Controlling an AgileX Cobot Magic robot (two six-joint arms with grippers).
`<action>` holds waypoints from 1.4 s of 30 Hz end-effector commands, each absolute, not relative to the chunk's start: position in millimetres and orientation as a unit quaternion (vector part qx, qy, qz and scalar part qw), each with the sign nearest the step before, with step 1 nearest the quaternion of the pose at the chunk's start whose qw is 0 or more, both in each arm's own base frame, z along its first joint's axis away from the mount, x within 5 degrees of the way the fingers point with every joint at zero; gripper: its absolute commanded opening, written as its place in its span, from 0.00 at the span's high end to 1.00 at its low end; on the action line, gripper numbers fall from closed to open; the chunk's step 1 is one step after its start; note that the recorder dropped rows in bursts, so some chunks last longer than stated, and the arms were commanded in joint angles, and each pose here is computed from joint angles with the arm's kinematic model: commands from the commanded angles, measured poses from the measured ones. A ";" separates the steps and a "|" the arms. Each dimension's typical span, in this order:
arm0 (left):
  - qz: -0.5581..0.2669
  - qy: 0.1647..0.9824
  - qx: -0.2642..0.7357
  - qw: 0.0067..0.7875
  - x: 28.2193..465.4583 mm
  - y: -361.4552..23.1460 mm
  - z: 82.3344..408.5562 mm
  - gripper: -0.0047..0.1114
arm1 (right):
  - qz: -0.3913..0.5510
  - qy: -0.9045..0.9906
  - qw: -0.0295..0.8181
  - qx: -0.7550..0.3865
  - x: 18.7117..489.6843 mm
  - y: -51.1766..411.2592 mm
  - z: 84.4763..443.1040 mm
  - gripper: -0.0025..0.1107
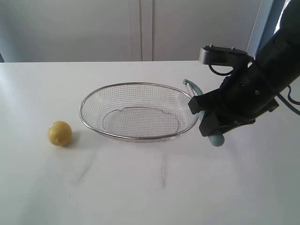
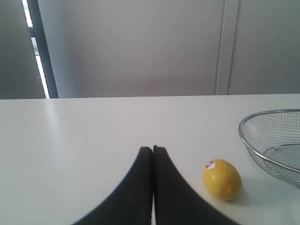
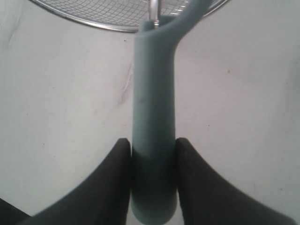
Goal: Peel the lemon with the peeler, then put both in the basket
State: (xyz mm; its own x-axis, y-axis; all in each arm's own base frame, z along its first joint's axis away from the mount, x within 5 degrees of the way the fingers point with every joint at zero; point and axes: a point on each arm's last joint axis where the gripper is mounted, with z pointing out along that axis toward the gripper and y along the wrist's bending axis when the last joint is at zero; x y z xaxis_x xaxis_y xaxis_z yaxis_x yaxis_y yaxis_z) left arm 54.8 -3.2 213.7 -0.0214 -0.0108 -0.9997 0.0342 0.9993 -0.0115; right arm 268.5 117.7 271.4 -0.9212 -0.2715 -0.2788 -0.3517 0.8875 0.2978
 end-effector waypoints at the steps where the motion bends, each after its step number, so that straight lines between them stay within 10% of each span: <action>1: -0.026 0.724 0.018 0.689 49.8 -5.6 228.0 0.96 | 0.174 0.964 0.123 -0.158 268.1 114.1 273.2 0.98; 42: 0.007 0.870 0.064 0.488 23.2 -4.5 280.2 0.96 | 0.176 0.964 0.122 -0.157 268.0 114.3 273.3 0.98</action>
State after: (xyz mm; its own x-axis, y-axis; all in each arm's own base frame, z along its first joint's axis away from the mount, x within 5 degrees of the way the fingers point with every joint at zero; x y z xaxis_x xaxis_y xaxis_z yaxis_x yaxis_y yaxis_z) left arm 24.3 -3.4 278.1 -0.5106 0.1335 -0.8494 0.1010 0.9903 0.0949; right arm 268.7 117.7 271.5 -0.9209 -0.2709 -0.2803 -0.3516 0.8876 0.2976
